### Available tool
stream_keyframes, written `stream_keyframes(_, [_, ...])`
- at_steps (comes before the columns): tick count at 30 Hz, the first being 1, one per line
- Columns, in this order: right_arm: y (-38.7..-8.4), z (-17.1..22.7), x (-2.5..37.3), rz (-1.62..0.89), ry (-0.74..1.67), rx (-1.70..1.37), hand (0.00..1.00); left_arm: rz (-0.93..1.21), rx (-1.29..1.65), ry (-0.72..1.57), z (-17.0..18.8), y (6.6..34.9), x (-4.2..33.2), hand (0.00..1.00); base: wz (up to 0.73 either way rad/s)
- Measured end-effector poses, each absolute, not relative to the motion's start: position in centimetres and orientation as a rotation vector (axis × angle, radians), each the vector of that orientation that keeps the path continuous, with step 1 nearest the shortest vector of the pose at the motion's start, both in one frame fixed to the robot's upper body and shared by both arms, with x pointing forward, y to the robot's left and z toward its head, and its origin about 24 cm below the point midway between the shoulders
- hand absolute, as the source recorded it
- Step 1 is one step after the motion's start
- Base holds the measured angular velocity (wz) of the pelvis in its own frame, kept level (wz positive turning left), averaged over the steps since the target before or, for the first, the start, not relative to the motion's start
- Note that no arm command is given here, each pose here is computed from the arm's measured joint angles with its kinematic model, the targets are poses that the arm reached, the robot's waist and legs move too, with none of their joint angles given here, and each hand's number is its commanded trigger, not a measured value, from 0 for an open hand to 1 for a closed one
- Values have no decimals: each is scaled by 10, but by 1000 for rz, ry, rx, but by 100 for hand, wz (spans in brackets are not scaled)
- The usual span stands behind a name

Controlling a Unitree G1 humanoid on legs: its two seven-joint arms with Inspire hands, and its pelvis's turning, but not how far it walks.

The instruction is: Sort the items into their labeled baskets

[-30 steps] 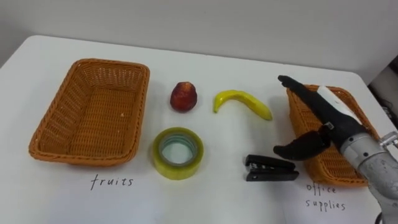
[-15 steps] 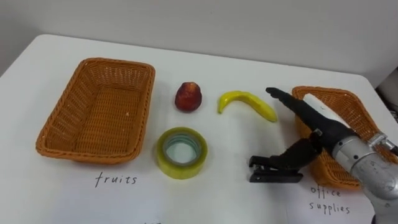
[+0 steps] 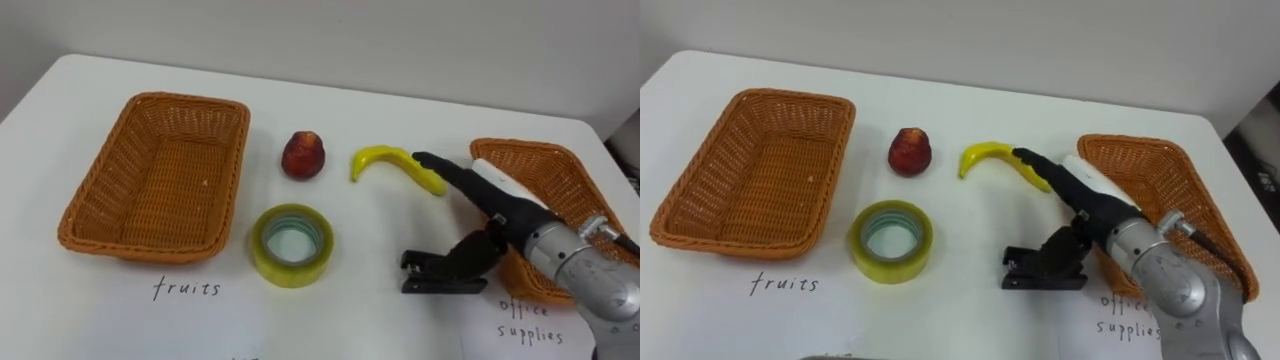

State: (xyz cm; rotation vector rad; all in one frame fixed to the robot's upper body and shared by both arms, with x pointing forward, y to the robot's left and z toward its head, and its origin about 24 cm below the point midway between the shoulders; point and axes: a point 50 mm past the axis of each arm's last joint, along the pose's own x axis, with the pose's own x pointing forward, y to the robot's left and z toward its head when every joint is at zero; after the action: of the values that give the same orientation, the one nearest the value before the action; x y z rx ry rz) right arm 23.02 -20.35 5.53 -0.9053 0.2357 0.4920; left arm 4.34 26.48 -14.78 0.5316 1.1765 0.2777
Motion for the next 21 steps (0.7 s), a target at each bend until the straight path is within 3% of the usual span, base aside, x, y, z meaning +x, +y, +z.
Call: stream_keyframes(21, [-201,31,225,598,377,-889,0,286,498,1144,-144,268,53,0,0])
